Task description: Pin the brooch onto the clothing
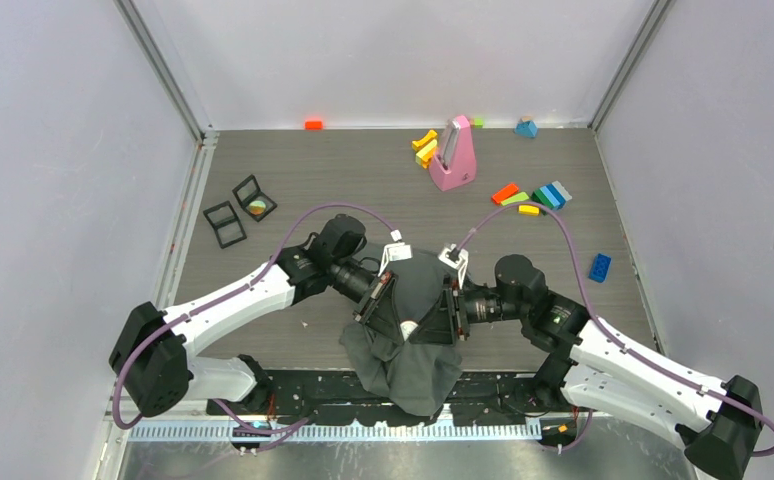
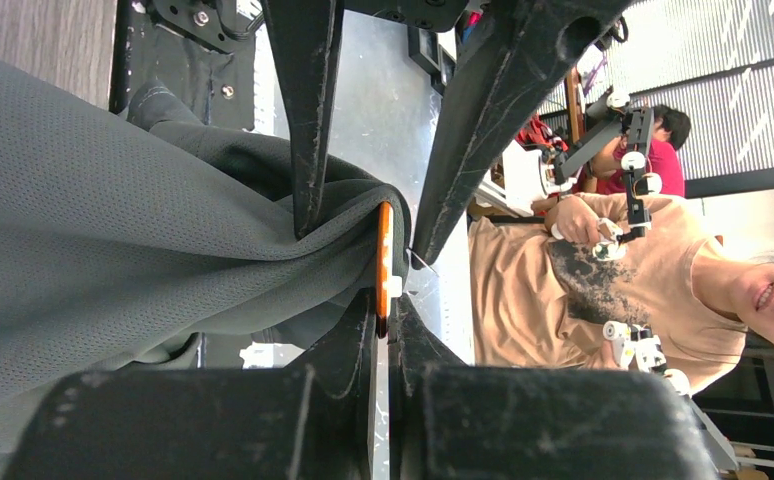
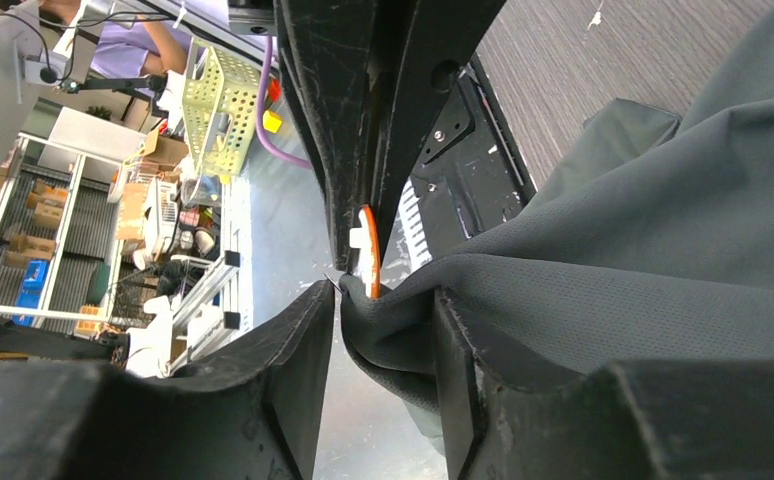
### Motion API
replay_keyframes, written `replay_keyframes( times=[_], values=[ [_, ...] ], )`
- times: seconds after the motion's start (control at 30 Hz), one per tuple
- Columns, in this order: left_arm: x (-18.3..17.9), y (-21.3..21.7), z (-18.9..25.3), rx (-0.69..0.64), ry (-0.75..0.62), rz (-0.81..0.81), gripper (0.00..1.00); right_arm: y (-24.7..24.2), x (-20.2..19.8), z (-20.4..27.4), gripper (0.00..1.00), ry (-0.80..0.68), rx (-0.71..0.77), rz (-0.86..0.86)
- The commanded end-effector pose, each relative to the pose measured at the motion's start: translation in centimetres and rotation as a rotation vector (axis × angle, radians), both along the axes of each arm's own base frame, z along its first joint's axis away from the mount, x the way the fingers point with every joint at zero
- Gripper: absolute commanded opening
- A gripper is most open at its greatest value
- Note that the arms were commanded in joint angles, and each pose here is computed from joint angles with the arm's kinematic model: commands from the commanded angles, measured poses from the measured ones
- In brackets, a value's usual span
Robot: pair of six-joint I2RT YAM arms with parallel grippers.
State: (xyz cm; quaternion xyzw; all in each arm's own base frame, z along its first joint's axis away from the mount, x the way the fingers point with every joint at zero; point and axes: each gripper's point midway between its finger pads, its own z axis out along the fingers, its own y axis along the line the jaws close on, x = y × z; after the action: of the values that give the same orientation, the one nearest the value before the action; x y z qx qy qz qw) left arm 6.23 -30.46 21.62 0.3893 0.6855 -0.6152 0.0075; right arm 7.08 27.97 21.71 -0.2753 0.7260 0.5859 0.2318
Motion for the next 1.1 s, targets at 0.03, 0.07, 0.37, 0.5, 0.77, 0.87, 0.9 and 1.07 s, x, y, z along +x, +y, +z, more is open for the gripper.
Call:
replay_keyframes(
  times=[0.03,0.07,0.37,0.5,0.77,0.87,0.9,1.07],
  values=[
    [0.0,0.0,1.3,-0.061,-0.017,-0.035,0.0,0.7,1.2,1.5,0.43,-0.064,0.039,-0.046],
    [-0.1,0.0,1.3,-0.061,-0.016,-0.035,0.0,0.7,1.3,1.5,0.41,-0.064,0.037,-0.048],
    [-0.1,0.0,1.3,-0.065,-0.016,-0.04,0.0,1.1,2.3,1.4,0.31,-0.049,0.018,-0.093],
    [-0.2,0.0,1.3,-0.064,-0.016,-0.04,0.0,0.9,3.2,1.3,0.25,-0.047,0.004,-0.157],
    [-0.2,0.0,1.3,-0.065,-0.016,-0.041,0.0,0.5,4.6,0.6,0.19,-0.031,-0.031,-0.246],
    [-0.2,0.1,1.2,-0.064,-0.014,-0.042,0.0,0.5,5.1,0.3,0.17,-0.025,-0.046,-0.273],
    [-0.2,0.1,1.3,-0.065,-0.016,-0.042,0.0,0.5,5.2,0.2,0.17,-0.024,-0.049,-0.28],
    [-0.2,0.1,1.3,-0.066,-0.016,-0.042,0.0,0.1,6.0,0.0,0.16,-0.026,-0.064,-0.337]
  ],
)
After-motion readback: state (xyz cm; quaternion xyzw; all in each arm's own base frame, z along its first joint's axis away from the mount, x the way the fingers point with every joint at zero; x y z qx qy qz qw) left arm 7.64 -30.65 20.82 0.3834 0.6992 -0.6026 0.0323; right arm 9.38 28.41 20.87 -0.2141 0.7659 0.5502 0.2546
